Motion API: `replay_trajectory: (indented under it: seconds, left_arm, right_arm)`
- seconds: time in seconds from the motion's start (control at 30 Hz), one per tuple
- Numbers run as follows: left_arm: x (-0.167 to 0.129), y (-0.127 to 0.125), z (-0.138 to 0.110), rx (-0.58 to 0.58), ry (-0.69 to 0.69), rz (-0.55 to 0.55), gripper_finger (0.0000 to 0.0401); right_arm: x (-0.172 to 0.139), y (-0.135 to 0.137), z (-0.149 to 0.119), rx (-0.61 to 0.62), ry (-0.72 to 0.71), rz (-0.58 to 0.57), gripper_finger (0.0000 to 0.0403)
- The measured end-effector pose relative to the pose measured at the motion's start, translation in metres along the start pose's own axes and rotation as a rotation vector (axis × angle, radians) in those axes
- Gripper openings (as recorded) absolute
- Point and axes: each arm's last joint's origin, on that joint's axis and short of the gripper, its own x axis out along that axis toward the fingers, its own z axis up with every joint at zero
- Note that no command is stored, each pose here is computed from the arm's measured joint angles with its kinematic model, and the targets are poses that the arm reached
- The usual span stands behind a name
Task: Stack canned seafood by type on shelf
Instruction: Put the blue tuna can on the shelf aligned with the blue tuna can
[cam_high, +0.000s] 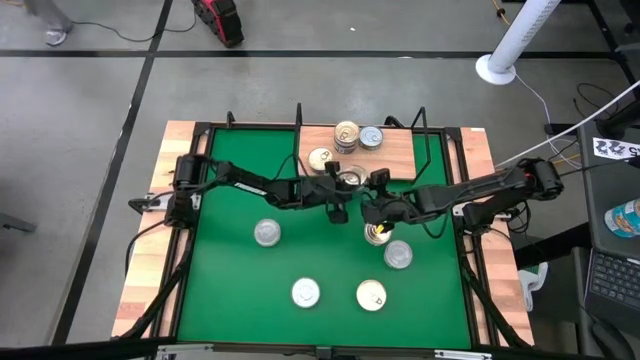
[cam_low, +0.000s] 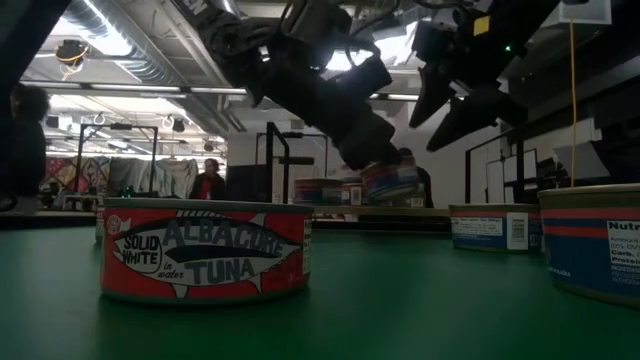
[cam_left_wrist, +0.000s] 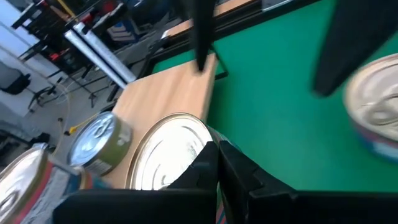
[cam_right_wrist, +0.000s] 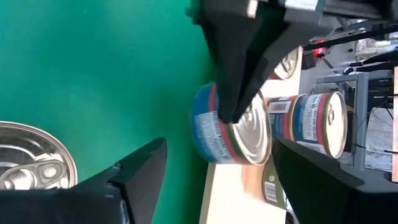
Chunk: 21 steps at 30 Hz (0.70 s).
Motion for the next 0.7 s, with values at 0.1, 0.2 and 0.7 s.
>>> replay_trajectory:
  seconds: [0.1,0.2,0.7]
  left_arm:
    - [0.004,0.012,-0.005,-0.012,0.016,0.025,0.0]
    - [0.009,0.023,-0.01,-0.023,0.032,0.049,0.0]
    - [0.015,0.044,-0.031,-0.011,0.159,0.058,0.0008]
  right_arm:
    - [-0.001,-0.001,0.0,0.003,-0.005,-0.001,0.0287]
    - [-0.001,-0.001,0.0,0.003,-0.004,0.0,0.0287]
    - [-0.001,-0.001,0.0,0.003,-0.008,0.008,0.0287]
